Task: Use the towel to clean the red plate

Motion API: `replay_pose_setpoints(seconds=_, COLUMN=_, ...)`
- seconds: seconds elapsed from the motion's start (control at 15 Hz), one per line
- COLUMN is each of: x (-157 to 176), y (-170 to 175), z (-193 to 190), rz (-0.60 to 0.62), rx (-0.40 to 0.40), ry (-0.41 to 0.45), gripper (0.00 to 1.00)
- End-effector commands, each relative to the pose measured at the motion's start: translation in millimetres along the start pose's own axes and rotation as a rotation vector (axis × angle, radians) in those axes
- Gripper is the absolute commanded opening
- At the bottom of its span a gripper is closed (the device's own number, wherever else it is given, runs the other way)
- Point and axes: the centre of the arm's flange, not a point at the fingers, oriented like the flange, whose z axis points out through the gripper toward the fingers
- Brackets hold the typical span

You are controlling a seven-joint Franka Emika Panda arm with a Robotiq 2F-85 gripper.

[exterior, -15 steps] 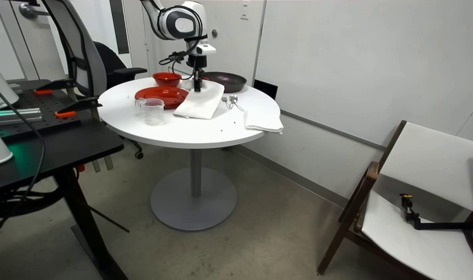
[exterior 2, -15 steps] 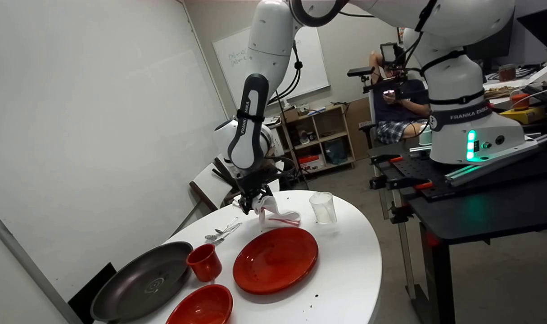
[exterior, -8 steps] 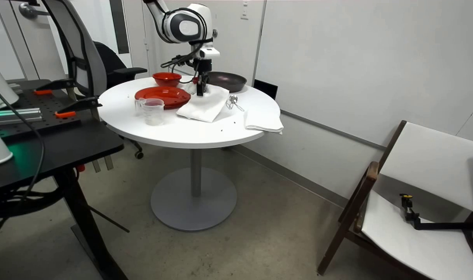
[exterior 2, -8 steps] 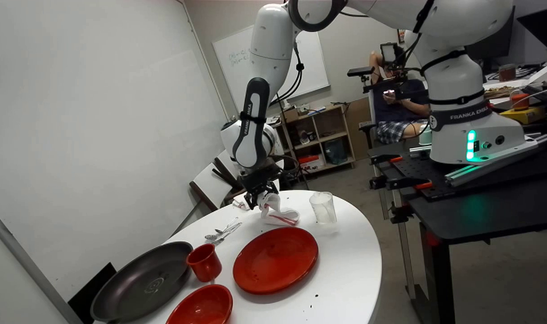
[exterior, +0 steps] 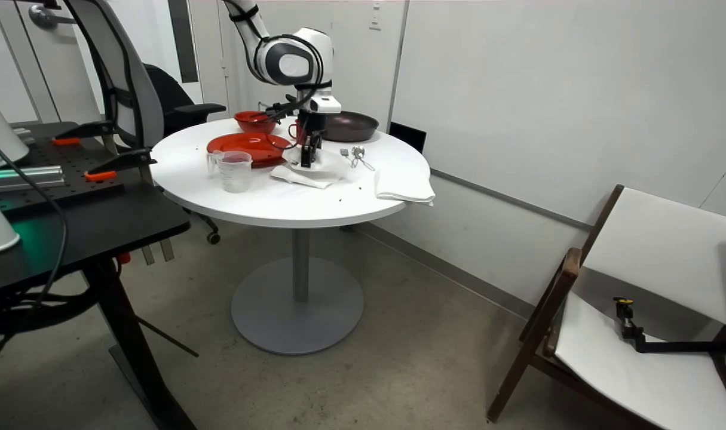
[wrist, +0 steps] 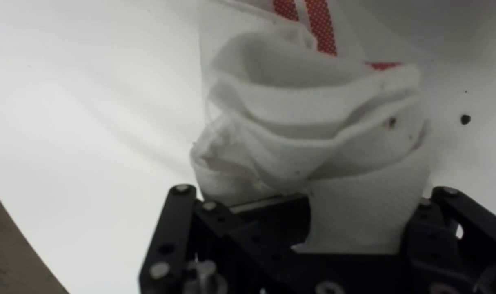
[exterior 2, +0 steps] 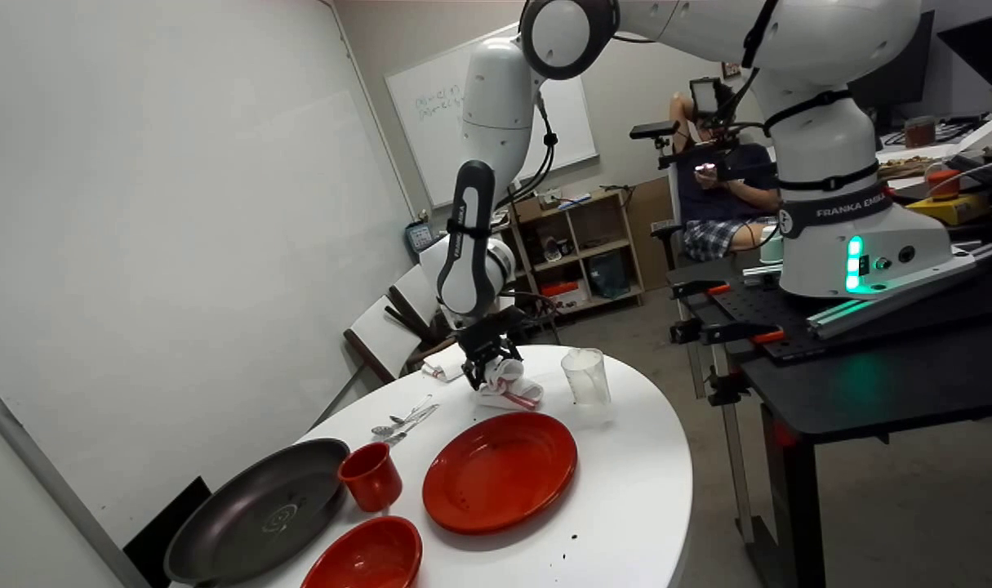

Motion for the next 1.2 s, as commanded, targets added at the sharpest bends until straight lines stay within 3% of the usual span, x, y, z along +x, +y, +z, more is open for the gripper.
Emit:
replay_pose_setpoints(seconds=0.0, x=12, y=-2, z=14, rz=-0.058, rx=0.009, ry=-0.009, gripper=0.02)
replay_pose_setpoints(seconds=0.13, x=14, y=-2, z=18, rz=-0.075, rx=0.005, ry=-0.011, gripper=0.04)
replay_pose_setpoints(seconds=0.2, x=14, y=-2, z=19, rz=-0.081, rx=0.004, ry=-0.012, gripper=0.28)
replay_pose_setpoints(seconds=0.33, x=14, y=-2, z=18, rz=-0.096, rx=0.007, ry=-0.011, gripper=0.31)
replay_pose_setpoints(seconds=0.93, x=9, y=-2, z=-7, rz=-0.124, rx=-0.018, ry=0.005, gripper=0.95)
replay_pose_setpoints(seconds=1.13, x=2, y=4, z=-29, rz=-0.164, rx=-0.017, ry=-0.019, gripper=1.0)
